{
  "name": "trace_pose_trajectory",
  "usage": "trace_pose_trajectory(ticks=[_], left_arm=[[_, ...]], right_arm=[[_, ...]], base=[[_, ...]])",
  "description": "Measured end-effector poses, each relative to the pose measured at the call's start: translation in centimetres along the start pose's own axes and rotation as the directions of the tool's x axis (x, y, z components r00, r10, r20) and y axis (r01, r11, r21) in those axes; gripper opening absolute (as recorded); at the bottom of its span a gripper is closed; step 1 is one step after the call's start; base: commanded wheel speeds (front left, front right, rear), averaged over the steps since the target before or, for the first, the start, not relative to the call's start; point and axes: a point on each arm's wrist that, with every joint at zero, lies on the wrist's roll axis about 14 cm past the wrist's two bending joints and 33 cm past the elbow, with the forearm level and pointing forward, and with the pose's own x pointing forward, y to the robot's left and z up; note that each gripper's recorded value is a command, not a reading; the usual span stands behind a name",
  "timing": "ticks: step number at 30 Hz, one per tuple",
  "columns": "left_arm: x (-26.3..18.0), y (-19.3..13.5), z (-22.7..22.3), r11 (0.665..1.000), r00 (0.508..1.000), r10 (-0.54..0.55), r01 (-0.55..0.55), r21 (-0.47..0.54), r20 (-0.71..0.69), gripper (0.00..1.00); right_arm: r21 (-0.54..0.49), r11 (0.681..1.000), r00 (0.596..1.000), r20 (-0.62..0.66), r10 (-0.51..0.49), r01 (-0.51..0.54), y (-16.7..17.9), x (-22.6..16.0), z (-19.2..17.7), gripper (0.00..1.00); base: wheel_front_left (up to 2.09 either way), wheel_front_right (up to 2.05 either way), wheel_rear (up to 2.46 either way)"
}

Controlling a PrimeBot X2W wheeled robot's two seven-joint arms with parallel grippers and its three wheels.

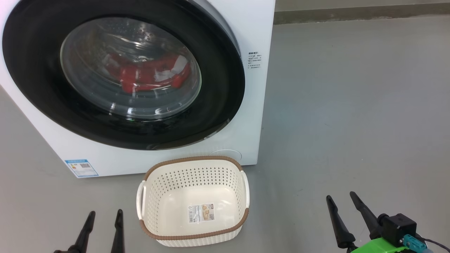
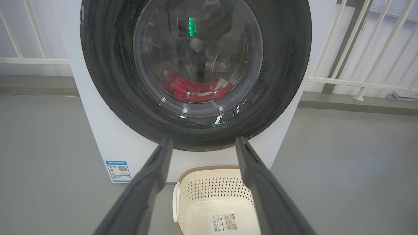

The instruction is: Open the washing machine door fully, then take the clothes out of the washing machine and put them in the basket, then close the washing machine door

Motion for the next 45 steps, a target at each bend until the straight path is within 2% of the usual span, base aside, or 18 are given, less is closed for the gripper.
trace_pose_trajectory(ticks=[5,23,24,25,26,28,31,39,45], left_arm=[[0.0,-0.1,0.2,0.999,1.0,-0.01,0.009,0.037,0.011,1.0],[-0.6,0.0,-0.3,1.0,1.0,-0.002,0.002,0.016,-0.005,1.0],[-0.6,0.0,-0.3,1.0,1.0,-0.003,0.003,0.016,-0.005,1.0],[-0.6,0.0,-0.3,1.0,1.0,-0.003,0.003,0.016,-0.005,1.0],[-0.5,0.0,-0.3,1.0,1.0,-0.003,0.003,0.016,-0.005,1.0],[-0.5,-0.1,-0.3,1.0,1.0,-0.004,0.004,0.016,-0.005,1.0],[-0.4,-0.2,-0.3,1.0,1.0,-0.009,0.009,0.009,-0.003,1.0],[-0.1,-1.0,-0.8,1.0,0.999,-0.031,0.031,0.004,-0.018,1.0],[1.0,-1.2,-0.3,0.999,0.999,-0.035,0.035,-0.013,-0.002,1.0]], right_arm=[[-0.035,0.999,1.0,0.01,-0.005,0.005,-0.3,-0.1,0.2,1.0],[-0.014,0.999,0.999,0.038,-0.033,0.034,-0.8,-0.5,0.9,1.0],[-0.004,0.999,0.999,0.041,-0.035,0.035,-0.8,-0.5,1.0,0.5],[0.005,0.999,0.998,0.044,-0.037,0.037,-0.7,-0.5,1.1,0.11],[0.012,0.999,0.998,0.048,-0.037,0.037,-0.7,-0.5,1.2,0.0],[0.019,0.999,0.998,0.054,-0.038,0.037,-0.7,-0.4,1.3,0.0],[0.087,0.995,0.995,0.088,-0.046,0.039,-0.5,0.3,2.3,0.0],[0.176,0.983,0.967,0.253,0.001,-0.047,1.2,4.9,8.1,0.0],[0.176,0.977,0.941,0.334,0.054,-0.118,2.5,8.4,11.6,0.0]], base=[[0.0,0.0,0.0],[0.0,0.0,0.0],[0.0,0.0,0.0],[0.0,0.0,0.0],[0.0,0.0,0.0],[0.0,0.0,0.0],[0.0,0.0,0.0],[0.0,0.0,0.0],[0.0,0.0,0.0]])
